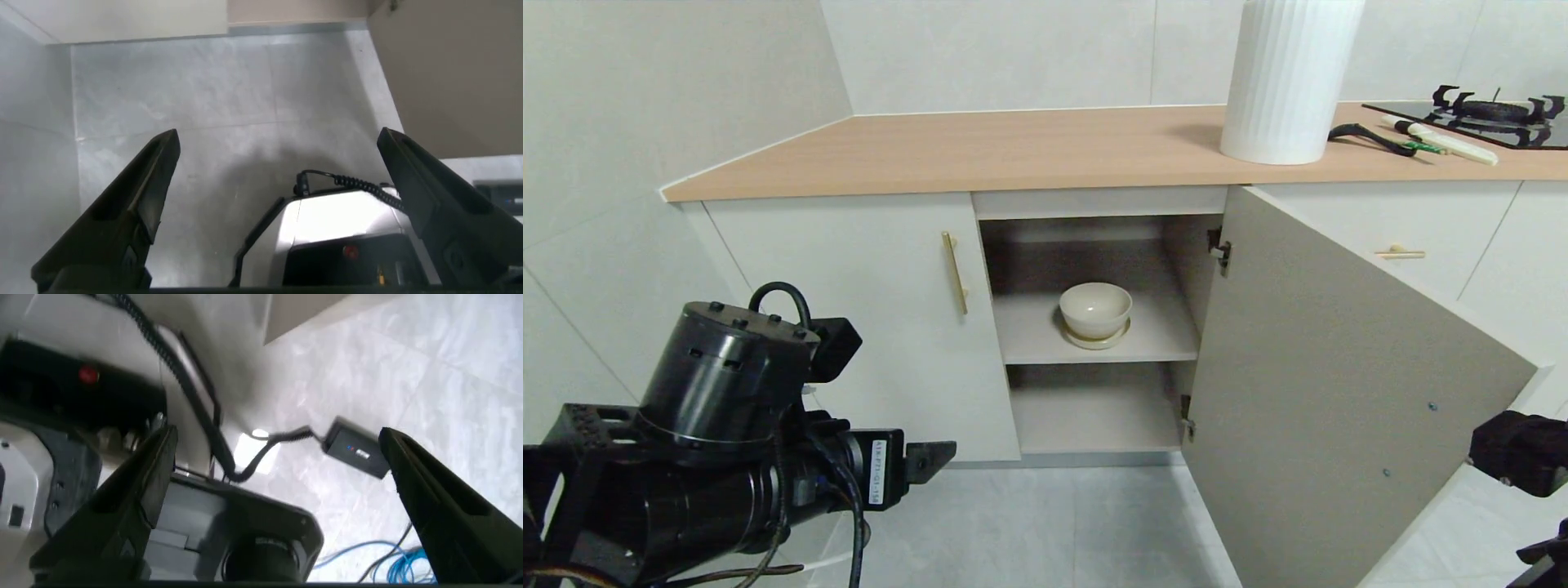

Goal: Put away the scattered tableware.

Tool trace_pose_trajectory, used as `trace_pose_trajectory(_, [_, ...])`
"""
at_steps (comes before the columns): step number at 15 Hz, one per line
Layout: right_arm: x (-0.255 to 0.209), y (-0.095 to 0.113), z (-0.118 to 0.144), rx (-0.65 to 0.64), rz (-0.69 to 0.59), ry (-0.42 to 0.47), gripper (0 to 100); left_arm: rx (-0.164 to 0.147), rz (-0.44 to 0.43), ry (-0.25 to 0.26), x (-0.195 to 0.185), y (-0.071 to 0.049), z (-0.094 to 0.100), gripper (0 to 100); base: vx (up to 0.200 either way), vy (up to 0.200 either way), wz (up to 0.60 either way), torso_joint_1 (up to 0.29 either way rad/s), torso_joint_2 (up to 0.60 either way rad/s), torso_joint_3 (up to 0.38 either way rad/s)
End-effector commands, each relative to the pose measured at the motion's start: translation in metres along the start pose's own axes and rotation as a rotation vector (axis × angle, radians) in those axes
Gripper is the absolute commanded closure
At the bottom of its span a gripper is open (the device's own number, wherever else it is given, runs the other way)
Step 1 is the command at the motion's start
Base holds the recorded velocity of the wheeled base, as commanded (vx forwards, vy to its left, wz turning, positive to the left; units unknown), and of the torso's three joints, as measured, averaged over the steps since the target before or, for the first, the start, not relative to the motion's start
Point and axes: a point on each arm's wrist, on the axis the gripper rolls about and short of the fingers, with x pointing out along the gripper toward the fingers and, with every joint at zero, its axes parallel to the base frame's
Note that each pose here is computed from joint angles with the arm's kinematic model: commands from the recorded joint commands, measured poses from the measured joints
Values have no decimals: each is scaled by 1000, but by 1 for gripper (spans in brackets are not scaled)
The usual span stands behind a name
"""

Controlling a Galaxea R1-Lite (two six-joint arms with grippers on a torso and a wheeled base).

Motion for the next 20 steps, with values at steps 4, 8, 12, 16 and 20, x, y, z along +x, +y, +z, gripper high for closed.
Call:
trace_pose_trajectory(4, [-8, -23, 5, 129, -156, -52, 0, 0, 3, 2, 1, 0, 0, 0, 0, 0, 0, 0, 0, 0])
trace_pose_trajectory(8, [-9, -44, 6, 182, -242, -37, 0, 0, 3, 4, 1, 0, -1, 0, 0, 0, 0, 0, 0, 0])
trace_pose_trajectory(12, [-6, -66, 9, 246, -329, -51, 0, 1, 3, 7, 2, 0, -1, 0, 0, 0, 0, 0, 0, 0])
trace_pose_trajectory(16, [2, -85, 19, 321, -394, -104, 0, 1, 4, 6, 2, 0, -1, 0, 0, 0, 0, 0, 0, 0])
trace_pose_trajectory(20, [21, -96, 38, 408, -410, -168, 0, 1, 4, 5, 1, 0, -1, 0, 0, 0, 0, 0, 0, 0])
